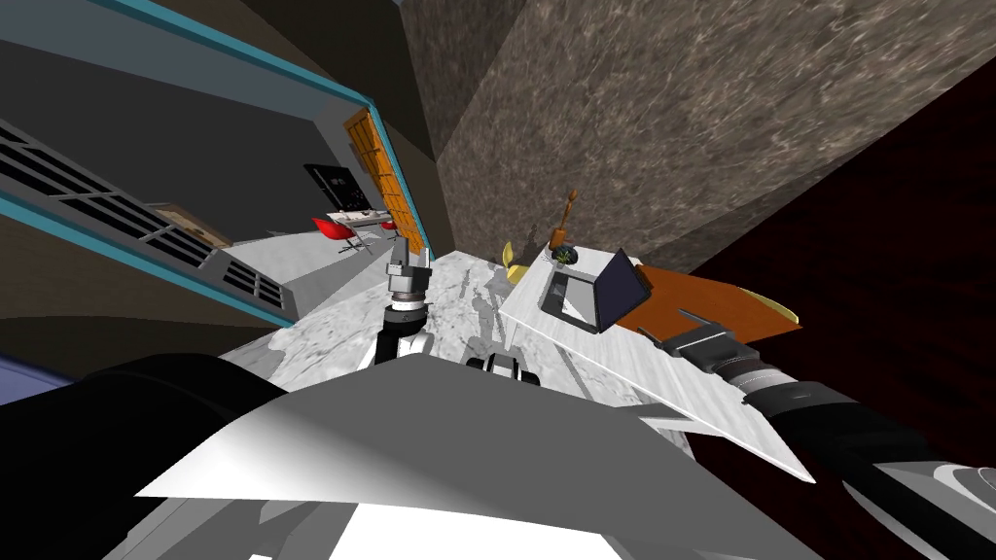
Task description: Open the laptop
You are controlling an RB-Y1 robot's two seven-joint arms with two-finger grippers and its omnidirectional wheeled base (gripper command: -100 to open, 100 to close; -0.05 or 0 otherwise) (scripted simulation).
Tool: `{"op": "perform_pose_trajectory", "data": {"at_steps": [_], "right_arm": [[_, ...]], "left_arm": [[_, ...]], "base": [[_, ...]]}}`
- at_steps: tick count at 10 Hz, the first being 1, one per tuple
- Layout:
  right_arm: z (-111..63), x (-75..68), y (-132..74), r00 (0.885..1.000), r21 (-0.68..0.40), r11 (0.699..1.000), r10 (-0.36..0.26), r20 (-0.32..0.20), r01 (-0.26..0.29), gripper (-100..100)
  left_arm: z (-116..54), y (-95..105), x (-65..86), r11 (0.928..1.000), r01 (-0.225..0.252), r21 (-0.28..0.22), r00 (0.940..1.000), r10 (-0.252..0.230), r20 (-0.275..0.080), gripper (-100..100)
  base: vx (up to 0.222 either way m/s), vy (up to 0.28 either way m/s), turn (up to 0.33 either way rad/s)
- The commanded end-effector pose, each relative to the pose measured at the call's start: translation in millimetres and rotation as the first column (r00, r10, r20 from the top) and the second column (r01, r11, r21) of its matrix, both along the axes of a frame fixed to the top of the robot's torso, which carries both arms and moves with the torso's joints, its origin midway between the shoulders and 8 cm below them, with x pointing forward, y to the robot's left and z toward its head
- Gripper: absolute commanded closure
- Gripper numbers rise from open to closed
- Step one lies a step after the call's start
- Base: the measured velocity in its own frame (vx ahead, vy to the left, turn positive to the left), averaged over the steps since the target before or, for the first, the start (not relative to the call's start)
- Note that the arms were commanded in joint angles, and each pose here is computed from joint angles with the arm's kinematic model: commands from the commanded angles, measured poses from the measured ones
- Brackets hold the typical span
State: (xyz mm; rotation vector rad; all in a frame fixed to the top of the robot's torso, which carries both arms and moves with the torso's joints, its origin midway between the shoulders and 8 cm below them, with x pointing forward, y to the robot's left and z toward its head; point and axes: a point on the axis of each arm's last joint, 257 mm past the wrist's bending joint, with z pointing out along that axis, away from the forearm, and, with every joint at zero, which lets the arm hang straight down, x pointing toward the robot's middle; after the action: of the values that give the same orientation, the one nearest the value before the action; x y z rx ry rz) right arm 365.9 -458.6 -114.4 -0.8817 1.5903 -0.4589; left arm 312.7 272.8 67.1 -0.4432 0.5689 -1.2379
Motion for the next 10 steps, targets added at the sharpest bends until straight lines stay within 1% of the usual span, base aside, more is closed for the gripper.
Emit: {"op": "perform_pose_trajectory", "data": {"at_steps": [1,3,4,5,6,7,8,9,10], "right_arm": [[6.7,6.7,-13,1.000,-0.148,0.989,0.019,-0.016,-0.021,-100],[10.7,10.5,-19,0.999,-0.227,0.973,0.029,-0.024,-0.034,-100],[13.6,13.0,-23,0.999,-0.278,0.960,0.036,-0.028,-0.042,-100],[11.7,11.2,-20,0.999,-0.247,0.968,0.032,-0.026,-0.038,-100],[12.1,11.6,-21,0.999,-0.253,0.967,0.033,-0.026,-0.038,-100],[12.1,11.6,-20,0.999,-0.252,0.967,0.033,-0.026,-0.038,100],[13.1,9.9,-28,0.998,-0.329,0.943,0.036,-0.048,-0.050,100],[11.9,8.6,-30,0.997,-0.365,0.929,0.039,-0.064,-0.060,100],[11.9,8.6,-30,0.997,-0.365,0.929,0.039,-0.064,-0.060,100]], "left_arm": [[0.0,0.0,0.0,1.0000,0.000,0.000,1.0000,0.000,0.000,0],[0.0,0.0,0.0,1.0000,0.000,0.000,1.0000,0.000,0.000,0],[0.0,0.0,0.0,1.0000,0.000,0.000,1.0000,0.000,0.000,0],[0.0,0.0,0.0,1.0000,0.000,0.000,1.0000,0.000,0.000,0],[0.0,0.0,0.0,1.0000,0.000,0.000,1.0000,0.000,0.000,0],[0.0,0.0,0.0,1.0000,0.000,0.000,1.0000,0.000,0.000,0],[0.0,0.0,0.0,1.0000,0.000,0.000,1.0000,0.000,0.000,0],[0.0,0.0,0.0,1.0000,0.000,0.000,1.0000,0.000,0.000,0],[0.0,0.0,0.0,1.0000,0.000,0.000,1.0000,0.000,0.000,0]], "base": [[0.048,0.060,0.022],[0.045,0.046,0.017],[0.048,0.051,0.017],[0.022,0.025,0.004],[0.005,0.005,0.000],[0.008,-0.004,0.000],[0.087,0.068,-0.107],[0.121,0.143,-0.177],[0.070,0.139,-0.068]]}}
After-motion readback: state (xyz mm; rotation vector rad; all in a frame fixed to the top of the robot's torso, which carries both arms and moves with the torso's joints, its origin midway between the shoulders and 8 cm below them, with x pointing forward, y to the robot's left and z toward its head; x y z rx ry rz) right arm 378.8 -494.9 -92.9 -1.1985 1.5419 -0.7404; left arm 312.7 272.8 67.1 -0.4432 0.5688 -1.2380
